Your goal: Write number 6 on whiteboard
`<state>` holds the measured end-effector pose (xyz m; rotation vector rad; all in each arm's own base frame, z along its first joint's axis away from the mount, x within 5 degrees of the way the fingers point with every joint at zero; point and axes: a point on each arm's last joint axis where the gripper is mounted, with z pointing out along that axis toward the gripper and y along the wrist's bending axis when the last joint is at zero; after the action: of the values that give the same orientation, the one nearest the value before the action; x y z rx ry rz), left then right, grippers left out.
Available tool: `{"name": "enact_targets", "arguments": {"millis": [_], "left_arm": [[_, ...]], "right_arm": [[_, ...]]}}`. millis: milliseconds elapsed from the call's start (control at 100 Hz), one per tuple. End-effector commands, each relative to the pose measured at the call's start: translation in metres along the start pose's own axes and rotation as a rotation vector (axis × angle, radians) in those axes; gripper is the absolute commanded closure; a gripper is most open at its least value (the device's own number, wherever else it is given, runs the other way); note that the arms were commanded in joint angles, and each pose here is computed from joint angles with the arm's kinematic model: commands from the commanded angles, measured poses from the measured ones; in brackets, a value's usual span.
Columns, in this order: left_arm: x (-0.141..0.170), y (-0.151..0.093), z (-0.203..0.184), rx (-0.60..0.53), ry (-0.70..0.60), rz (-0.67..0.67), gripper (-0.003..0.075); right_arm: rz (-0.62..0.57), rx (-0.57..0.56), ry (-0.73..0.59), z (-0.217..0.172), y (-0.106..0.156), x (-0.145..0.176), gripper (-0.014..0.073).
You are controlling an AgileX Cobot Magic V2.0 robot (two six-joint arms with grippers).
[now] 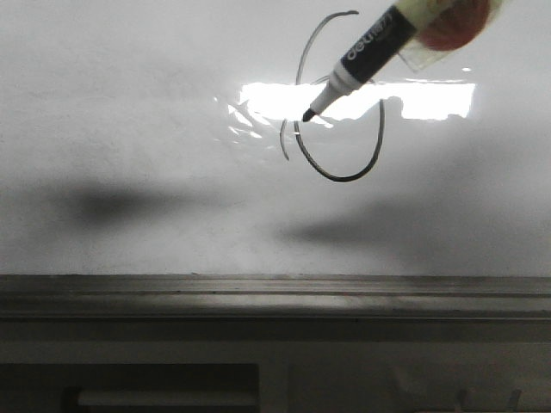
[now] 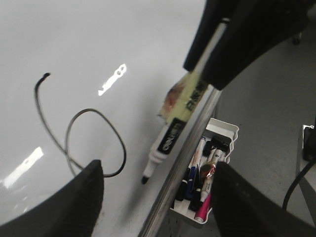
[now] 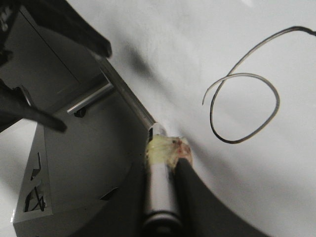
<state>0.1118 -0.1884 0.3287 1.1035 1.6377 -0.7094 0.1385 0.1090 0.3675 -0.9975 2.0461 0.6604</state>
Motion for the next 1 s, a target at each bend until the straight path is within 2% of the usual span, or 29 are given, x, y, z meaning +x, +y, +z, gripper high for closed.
{"name": "enact_targets", "arguments": {"millis": [0, 480, 560, 760, 990], "left_arm": [[-0.018, -0.002, 0.011, -0.027, -0.068, 0.041, 0.0300], [-0.018, 0.002, 0.054, -0.033, -0.003, 0.039, 0.0304], [-0.018, 0.003, 0.055, -0.039, -0.006, 0.039, 0.0344], [-0.020, 0.005, 0.055, -0.060, -0.025, 0.039, 0.0511], [-0.020, 0.005, 0.055, -0.066, -0.030, 0.043, 0.0545]], "right_arm": [[-0.010, 0.009, -0.073, -0.009, 0.001, -0.014, 0.0641], [-0.004, -0.014, -0.061, -0.009, 0.003, -0.013, 0.0641], [-0.004, -0.013, -0.062, -0.009, 0.003, -0.013, 0.0641], [-0.001, -0.015, -0.064, -0.009, 0.003, -0.013, 0.0641], [0.003, -0.021, -0.069, -0.009, 0.004, -0.014, 0.0641]]}}
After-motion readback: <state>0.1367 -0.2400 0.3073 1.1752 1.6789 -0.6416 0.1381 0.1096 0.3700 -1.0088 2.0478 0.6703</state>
